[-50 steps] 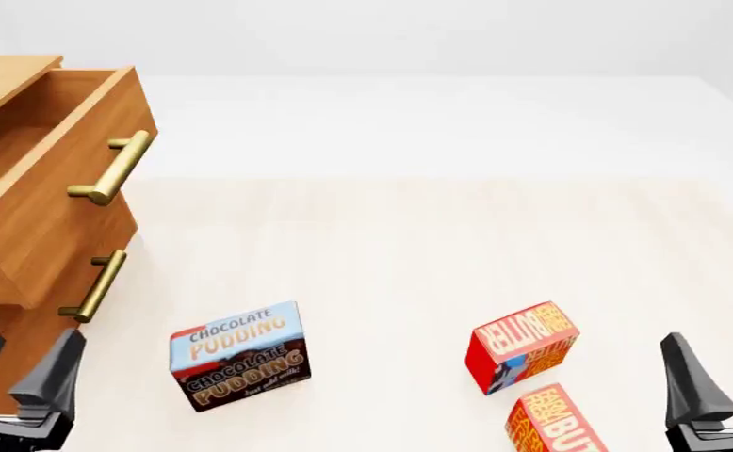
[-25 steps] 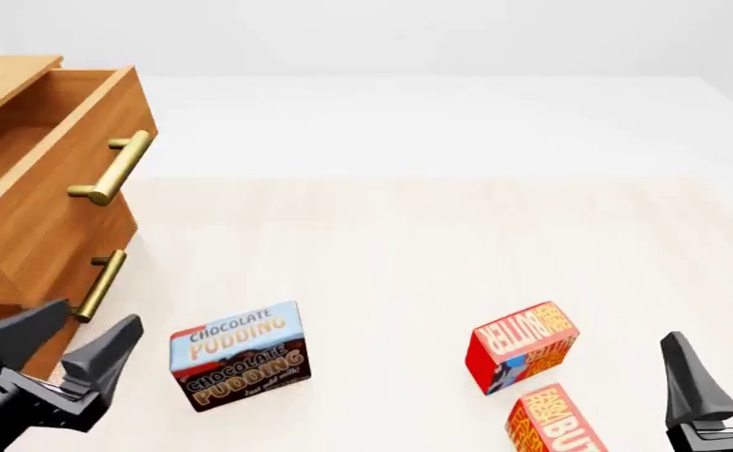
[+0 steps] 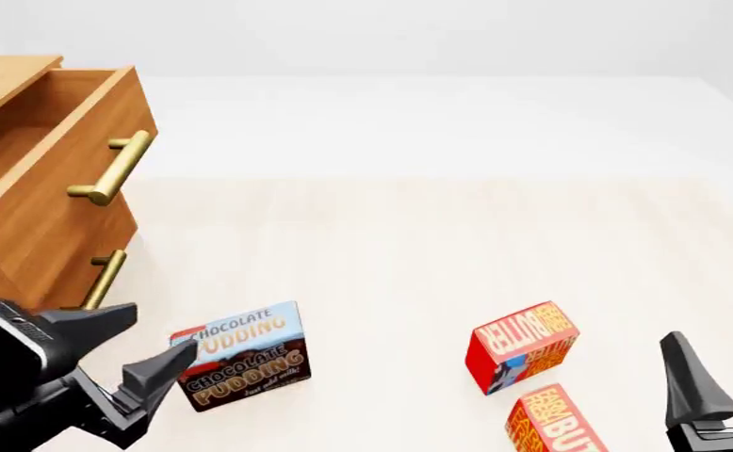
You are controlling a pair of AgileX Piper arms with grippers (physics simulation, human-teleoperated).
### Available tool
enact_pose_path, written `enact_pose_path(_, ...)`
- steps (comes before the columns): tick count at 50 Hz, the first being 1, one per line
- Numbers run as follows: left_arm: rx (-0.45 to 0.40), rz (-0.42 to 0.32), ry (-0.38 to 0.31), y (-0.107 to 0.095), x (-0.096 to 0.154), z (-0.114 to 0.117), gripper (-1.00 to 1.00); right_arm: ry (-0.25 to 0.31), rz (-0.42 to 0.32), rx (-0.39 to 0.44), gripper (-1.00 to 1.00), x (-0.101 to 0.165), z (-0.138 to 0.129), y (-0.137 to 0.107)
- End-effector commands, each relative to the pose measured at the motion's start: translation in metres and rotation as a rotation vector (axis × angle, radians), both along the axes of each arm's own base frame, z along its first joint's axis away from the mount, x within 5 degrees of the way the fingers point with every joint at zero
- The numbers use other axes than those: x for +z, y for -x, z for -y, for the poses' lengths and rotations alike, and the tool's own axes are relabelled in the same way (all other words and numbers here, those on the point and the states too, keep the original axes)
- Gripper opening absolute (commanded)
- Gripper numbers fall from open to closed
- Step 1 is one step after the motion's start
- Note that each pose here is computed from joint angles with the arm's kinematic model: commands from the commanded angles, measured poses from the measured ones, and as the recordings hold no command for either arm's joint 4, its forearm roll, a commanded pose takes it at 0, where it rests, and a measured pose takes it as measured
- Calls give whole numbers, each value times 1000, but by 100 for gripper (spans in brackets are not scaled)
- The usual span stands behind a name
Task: Put the bowl in the top drawer of the cabinet.
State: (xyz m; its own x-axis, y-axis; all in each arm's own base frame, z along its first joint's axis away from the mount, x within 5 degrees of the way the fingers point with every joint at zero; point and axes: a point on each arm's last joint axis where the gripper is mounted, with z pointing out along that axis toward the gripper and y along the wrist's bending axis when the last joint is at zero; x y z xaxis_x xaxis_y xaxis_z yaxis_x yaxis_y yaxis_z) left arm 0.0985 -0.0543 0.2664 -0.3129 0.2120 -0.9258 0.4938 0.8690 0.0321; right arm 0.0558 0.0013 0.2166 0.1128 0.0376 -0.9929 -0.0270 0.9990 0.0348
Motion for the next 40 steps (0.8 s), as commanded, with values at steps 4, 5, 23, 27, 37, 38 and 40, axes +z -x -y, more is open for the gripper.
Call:
enact_pose_path(4,-129,-67,-77,-5,2,19,100,-1,1,0,100,0,0,0)
enact_pose_path(5,-143,-79,-82,-5,1,22,100,-1,1,0,100,0,0,0)
enact_pose_path(23,-290,-219,-166,-11,-22,57,100,-3,1,0,100,0,0,0)
enact_pose_path(27,-299,-229,-167,-10,-22,60,100,-3,1,3,100,0,0,0)
enact_pose_path(37,-318,-253,-161,-8,-16,66,100,-2,1,1,100,0,0,0)
enact_pose_path(38,-322,-261,-165,-8,-18,67,100,-2,1,1,100,0,0,0)
enact_pose_path(40,-330,-274,-167,-7,-20,69,100,-1,0,1,100,0,0,0)
